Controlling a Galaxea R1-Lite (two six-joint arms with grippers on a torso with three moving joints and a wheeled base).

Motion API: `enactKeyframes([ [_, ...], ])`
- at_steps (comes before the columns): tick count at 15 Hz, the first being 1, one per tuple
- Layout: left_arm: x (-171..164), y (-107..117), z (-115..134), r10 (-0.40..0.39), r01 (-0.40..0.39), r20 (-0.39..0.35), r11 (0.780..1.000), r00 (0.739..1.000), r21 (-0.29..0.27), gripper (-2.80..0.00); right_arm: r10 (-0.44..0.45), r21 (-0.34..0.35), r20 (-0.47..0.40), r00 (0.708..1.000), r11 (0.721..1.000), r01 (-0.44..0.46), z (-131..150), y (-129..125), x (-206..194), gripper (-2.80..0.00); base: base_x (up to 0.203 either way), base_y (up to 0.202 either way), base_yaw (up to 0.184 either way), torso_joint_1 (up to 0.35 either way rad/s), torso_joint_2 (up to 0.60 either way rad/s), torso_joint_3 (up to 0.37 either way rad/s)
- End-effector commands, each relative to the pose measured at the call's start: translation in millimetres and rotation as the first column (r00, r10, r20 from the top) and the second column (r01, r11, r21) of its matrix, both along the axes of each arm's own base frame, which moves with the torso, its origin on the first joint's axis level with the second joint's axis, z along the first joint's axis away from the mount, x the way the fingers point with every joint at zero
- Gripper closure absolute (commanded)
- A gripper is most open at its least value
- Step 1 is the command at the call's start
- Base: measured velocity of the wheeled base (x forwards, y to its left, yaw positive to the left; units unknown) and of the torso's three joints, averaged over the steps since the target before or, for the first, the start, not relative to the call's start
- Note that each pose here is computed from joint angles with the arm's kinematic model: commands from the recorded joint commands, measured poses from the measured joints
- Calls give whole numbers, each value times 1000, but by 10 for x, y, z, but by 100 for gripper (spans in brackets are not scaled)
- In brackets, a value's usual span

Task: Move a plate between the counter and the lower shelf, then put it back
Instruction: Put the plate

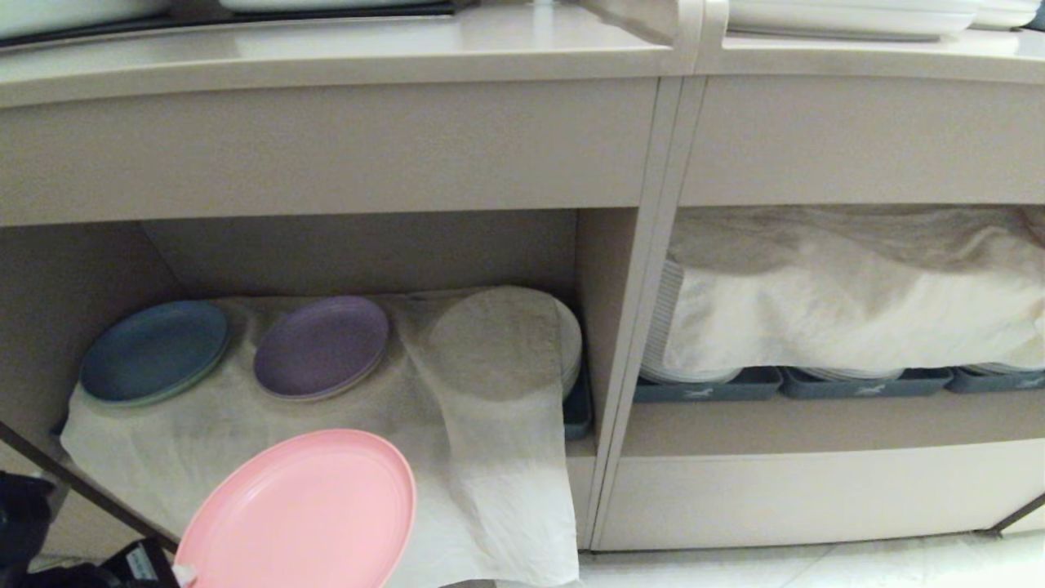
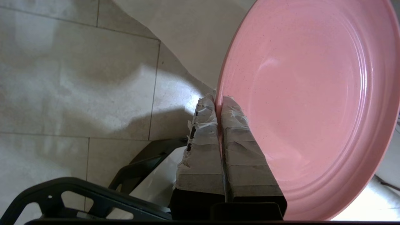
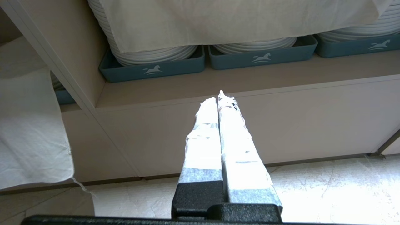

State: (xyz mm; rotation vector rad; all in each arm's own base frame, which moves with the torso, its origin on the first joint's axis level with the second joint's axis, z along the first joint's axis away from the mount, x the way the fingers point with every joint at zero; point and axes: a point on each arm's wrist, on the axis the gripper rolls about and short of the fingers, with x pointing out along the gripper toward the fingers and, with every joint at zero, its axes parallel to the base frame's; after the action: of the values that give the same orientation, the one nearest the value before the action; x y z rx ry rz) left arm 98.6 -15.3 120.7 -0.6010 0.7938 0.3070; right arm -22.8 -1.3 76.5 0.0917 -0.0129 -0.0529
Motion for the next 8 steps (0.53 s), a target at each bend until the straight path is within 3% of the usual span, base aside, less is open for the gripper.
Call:
enactKeyframes([
  [1, -11, 57, -6, 24, -24, -8, 1000, 1000, 1, 0, 0, 1, 0, 1000, 1000, 0, 0, 0, 0, 0, 0, 0, 0, 0, 0, 0],
  [8, -65, 85, -8, -6, 6, 1, 1000, 1000, 15, 0, 0, 1, 0, 1000, 1000, 0, 0, 0, 0, 0, 0, 0, 0, 0, 0, 0],
])
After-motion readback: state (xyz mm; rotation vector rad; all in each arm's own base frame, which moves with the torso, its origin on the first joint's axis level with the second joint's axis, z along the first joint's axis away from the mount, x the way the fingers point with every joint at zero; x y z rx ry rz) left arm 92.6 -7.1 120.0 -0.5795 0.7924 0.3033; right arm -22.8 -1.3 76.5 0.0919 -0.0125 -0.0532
